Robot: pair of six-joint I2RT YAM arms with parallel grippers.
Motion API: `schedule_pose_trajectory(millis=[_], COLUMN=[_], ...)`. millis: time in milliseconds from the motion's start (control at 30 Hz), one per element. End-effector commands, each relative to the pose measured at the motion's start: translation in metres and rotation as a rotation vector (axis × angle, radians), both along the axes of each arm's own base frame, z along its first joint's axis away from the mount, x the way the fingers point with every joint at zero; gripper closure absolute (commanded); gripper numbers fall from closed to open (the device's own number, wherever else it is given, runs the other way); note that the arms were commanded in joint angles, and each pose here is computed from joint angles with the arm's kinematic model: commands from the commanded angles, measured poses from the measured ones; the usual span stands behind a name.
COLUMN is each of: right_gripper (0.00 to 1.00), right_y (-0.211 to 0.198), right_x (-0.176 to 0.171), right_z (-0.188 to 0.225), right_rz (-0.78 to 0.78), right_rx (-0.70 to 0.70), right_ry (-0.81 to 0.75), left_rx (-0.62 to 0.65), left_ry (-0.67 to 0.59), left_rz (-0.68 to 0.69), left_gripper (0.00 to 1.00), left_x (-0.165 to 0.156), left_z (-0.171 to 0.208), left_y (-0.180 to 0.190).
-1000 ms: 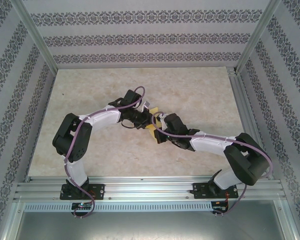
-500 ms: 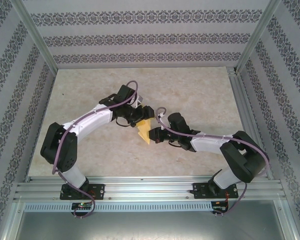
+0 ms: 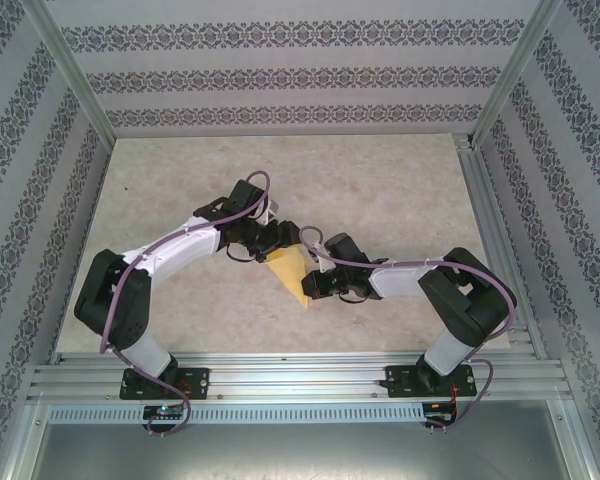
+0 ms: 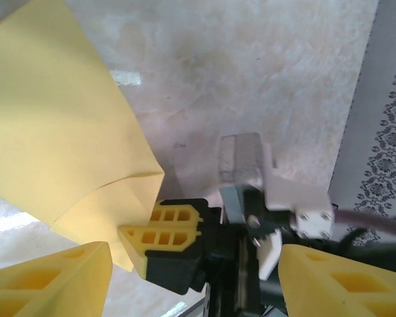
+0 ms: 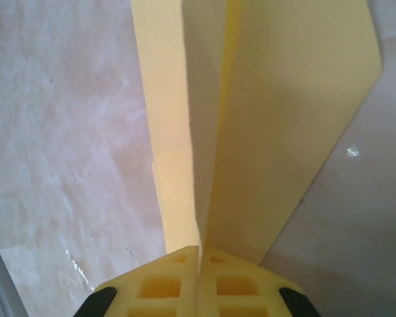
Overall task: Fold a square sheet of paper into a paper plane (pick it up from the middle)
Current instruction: Fold the wing for the fifth time at the center of the table.
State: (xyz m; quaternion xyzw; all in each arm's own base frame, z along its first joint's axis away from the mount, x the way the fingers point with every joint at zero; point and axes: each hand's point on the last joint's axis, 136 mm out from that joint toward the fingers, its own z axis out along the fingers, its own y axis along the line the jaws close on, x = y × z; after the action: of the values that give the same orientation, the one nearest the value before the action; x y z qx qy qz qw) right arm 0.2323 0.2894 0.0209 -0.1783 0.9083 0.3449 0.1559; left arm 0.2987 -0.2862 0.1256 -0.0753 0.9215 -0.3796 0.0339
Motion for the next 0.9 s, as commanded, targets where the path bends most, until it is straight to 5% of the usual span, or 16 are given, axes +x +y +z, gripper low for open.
schedule_pose_trajectory(millis=[0, 267, 700, 867], right_gripper=[1.0, 1.0, 1.0, 1.0], right_y=[-0.003, -0.005, -0.004, -0.001], right_x=[0.009, 0.009, 0.008, 0.006], right_z=[0.006, 0.0, -0.002, -0.002], right_rz=[0.022, 0.043, 0.067, 0.093], right_rx=[-0.082, -0.181, -0.26, -0.292], right_ry=[-0.157, -0.291, -0.365, -0.373], left_rx=[-0.044, -0.074, -0.062, -0.049], left_ry=[0.053, 0.177, 0.207, 0.221], left_rz=[0.031, 0.109, 0.125, 0.104], left_gripper=[0.31, 0.32, 0.4, 0.49], left_x=[0.007, 0.007, 0.005, -0.001], left_z=[-0.011, -0.048, -0.06, -0.065], left_y=[-0.007, -0.012, -0.013, -0.014])
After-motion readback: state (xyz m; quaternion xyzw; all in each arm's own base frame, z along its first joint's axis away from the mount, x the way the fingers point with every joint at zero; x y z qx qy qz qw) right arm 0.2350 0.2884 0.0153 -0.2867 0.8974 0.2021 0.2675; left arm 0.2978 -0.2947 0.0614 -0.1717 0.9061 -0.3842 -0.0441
